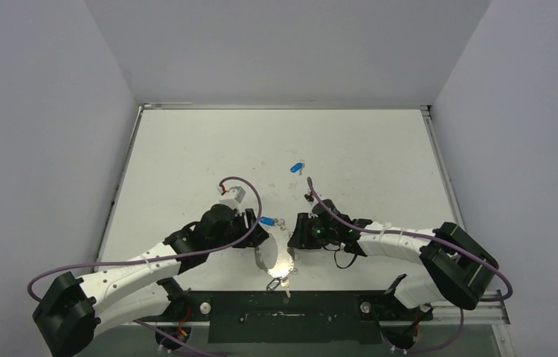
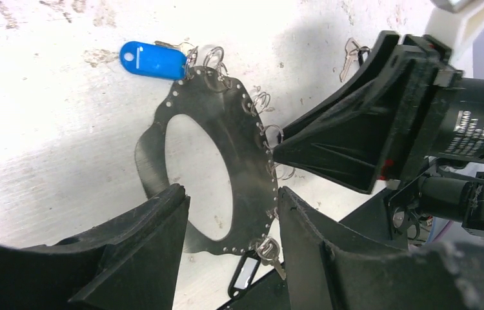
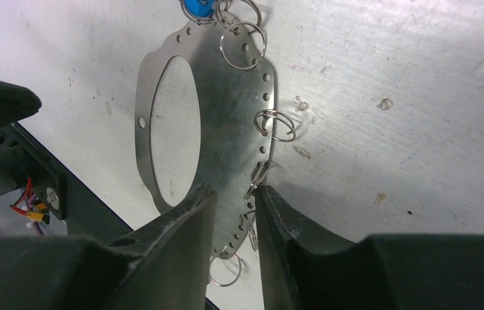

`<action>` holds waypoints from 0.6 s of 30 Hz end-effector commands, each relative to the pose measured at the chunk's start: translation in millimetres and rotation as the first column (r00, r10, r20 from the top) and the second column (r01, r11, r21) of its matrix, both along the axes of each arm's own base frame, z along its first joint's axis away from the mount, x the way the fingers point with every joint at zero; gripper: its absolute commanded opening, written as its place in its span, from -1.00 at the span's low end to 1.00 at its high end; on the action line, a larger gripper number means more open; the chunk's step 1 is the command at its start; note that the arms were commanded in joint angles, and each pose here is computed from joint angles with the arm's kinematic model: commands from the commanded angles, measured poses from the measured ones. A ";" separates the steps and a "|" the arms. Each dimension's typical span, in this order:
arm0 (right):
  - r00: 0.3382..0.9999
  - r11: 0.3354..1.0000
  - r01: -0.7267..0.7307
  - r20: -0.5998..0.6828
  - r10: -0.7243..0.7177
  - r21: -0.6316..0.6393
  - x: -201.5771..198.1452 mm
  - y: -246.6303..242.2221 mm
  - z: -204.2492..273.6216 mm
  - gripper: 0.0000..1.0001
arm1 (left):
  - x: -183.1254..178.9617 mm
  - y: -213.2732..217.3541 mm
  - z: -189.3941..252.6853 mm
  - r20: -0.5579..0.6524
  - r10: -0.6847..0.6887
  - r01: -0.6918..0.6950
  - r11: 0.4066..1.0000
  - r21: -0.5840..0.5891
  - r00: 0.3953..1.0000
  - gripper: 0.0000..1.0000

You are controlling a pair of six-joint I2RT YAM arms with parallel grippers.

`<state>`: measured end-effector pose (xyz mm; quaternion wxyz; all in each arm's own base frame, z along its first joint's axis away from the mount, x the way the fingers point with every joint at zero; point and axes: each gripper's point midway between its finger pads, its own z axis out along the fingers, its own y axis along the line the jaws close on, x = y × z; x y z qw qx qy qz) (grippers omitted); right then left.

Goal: Put the keys on the keyring

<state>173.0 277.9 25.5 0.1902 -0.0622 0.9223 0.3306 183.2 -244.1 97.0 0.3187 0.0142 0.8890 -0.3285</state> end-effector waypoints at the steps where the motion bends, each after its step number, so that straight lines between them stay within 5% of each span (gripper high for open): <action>1: 0.994 1.000 0.001 0.113 0.001 -0.015 14.7 -1.1 31.2 -0.26 | 10.0 8.1 10.5 0.077 0.053 -0.049 0.997 -0.052 0.996 0.02; 6: 0.995 0.997 -0.008 0.099 0.016 -0.076 5.4 -16.8 28.7 0.01 | 6.3 17.2 7.6 0.095 0.076 -0.068 0.994 -0.084 0.993 0.01; 18: 0.997 0.996 -0.080 -0.007 0.080 -0.034 -31.7 -6.8 13.4 -0.21 | -5.5 22.5 8.8 0.085 0.069 -0.058 0.990 -0.125 0.994 0.01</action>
